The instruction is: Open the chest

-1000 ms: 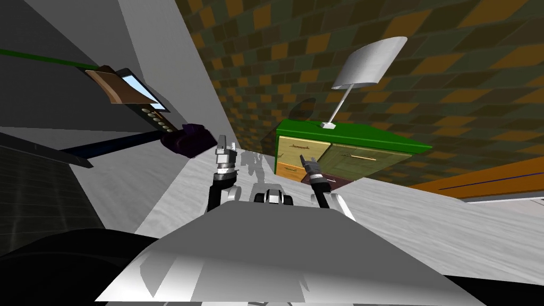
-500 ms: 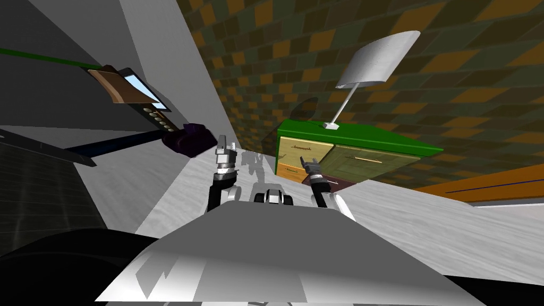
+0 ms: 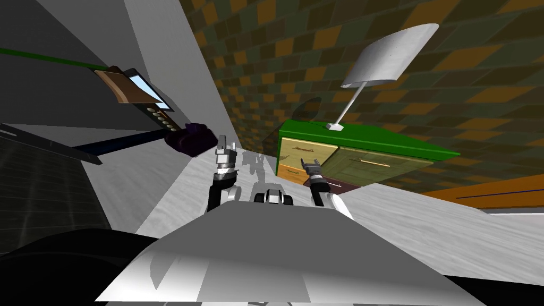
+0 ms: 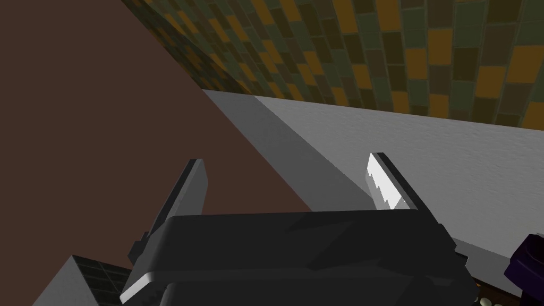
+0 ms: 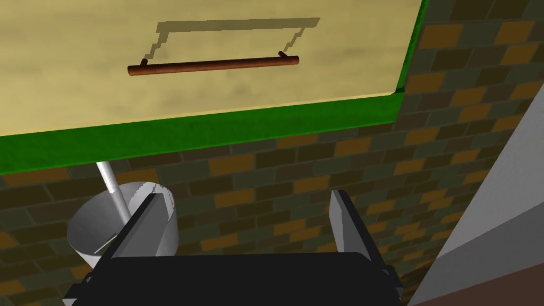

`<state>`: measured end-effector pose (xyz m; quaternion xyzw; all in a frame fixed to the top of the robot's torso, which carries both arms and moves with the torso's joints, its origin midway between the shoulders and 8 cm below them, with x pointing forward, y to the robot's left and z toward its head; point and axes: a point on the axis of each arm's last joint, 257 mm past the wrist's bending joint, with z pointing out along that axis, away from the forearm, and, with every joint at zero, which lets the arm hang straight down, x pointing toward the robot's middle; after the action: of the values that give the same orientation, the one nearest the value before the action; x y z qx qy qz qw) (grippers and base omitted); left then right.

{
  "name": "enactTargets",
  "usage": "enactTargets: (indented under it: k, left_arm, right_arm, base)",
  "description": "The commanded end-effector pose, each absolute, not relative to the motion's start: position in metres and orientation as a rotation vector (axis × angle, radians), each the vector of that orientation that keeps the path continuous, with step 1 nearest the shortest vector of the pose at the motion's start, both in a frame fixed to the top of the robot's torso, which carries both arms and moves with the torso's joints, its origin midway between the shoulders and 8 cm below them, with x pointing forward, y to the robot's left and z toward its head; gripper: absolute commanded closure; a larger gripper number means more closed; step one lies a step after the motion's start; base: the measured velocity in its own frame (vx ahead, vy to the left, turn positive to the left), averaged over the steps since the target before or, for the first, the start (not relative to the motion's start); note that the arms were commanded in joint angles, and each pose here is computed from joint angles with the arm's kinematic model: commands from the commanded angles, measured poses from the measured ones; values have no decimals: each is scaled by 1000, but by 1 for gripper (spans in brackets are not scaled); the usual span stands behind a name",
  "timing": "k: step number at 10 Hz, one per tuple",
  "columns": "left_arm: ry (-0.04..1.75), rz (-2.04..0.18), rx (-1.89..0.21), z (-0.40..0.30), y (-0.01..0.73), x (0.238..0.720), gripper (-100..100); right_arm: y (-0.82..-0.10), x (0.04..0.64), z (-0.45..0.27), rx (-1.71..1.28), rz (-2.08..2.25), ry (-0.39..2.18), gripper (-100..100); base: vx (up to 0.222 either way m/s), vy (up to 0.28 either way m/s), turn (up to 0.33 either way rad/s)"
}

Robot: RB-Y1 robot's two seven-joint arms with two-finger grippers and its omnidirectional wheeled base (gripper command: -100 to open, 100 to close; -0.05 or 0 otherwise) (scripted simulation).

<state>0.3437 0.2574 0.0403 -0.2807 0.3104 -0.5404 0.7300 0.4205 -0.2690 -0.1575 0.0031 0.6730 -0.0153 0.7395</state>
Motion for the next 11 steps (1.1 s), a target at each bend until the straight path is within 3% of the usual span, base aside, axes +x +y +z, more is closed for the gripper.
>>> enactTargets:
  k: [1, 11]
  left_arm:
    - [684, -1190, -618, 40, 257, 344, 0]
    - [683, -1190, -618, 40, 257, 344, 0]
  right_arm:
    - [-278, 421, -167, -33, -129, 1497, -100]
    - [-303, 420, -187, -165, -421, 1530, -100]
  base:
    - [39, 9, 34]
    - [35, 6, 25]
